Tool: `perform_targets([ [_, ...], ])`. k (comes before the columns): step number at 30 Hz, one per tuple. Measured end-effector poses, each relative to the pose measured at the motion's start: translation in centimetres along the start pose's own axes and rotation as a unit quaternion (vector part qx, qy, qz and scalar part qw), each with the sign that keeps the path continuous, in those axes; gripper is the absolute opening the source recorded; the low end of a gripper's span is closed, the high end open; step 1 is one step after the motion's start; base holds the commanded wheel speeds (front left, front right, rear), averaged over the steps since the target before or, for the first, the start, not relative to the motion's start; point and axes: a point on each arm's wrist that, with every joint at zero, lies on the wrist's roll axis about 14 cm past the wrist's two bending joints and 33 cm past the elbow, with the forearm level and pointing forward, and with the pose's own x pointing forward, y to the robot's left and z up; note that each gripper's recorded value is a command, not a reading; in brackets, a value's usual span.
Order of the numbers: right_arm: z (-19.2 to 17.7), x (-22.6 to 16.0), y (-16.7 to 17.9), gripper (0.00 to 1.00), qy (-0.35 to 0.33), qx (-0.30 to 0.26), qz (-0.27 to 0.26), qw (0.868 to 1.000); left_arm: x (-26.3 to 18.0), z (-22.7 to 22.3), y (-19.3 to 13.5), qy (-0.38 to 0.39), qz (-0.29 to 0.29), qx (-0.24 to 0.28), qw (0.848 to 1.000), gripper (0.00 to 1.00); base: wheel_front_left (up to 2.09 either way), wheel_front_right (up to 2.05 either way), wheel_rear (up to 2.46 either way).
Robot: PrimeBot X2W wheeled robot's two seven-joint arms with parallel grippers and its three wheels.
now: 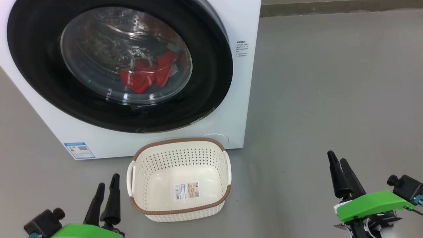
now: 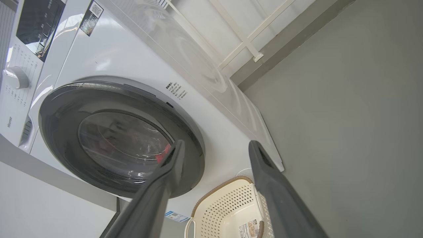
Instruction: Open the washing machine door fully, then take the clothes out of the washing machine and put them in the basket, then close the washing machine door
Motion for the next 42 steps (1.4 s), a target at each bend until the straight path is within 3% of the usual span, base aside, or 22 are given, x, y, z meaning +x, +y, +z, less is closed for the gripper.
perform_targets([
  [20,0.6,0.7,1.9,1.0,-0.019,-0.093,0.031,0.995,0.1,0.6,-1.0,-0.02,-0.018,0.111,0.994,1.0,0.0,0.0,0.0],
  [42,0.4,1.2,3.5,1.0,-0.031,-0.21,0.063,0.975,0.8,1.4,-2.6,-0.05,-0.044,0.215,0.974,1.0,0.0,0.0,0.0],
])
